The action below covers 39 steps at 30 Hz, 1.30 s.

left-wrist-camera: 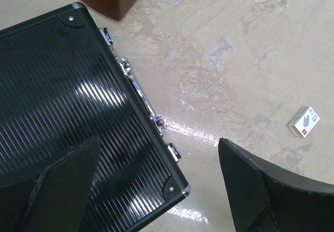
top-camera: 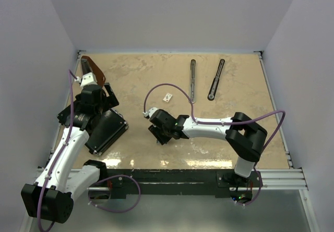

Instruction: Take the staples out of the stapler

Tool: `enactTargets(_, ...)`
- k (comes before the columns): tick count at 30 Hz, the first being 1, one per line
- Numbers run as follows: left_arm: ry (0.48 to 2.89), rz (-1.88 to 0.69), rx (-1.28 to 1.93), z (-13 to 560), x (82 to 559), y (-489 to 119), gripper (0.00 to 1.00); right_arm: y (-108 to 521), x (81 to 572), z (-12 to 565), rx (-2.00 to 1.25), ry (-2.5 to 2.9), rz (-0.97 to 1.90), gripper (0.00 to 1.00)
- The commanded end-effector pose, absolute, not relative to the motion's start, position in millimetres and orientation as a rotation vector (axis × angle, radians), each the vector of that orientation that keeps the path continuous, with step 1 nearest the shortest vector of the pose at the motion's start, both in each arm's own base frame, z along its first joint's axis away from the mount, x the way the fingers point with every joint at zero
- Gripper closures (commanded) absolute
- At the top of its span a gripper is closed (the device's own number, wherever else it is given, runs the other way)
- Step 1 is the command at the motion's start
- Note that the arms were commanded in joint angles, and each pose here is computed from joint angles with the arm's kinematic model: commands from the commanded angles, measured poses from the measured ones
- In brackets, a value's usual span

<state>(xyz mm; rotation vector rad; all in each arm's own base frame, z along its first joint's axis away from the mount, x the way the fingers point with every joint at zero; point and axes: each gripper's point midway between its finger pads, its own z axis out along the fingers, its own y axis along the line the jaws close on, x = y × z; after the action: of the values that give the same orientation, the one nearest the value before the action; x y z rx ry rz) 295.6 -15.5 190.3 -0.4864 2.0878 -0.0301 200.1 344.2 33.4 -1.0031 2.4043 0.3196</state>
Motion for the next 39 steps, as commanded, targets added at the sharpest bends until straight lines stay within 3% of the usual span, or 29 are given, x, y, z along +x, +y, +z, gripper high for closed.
enactTargets(1, 2.048, -0.049, -0.489, 198, 303, -16, 0.0, 352, 199, 35, -1.016, 2.384, 0.356, 0.54)
enactTargets(16, 2.048, -0.048, -0.487, 198, 303, -16, 0.0, 360, 199, 46, -1.027, 2.348, 0.39, 0.52)
enactTargets(24, 2.05, -0.051, -0.487, 198, 303, -16, 0.0, 350, 214, 73, -0.853, 2.319, 0.354, 0.51)
enactTargets(39, 2.046, -0.051, -0.485, 199, 302, -16, 0.0, 331, 213, 45, -0.836, 2.409, 0.31, 0.51)
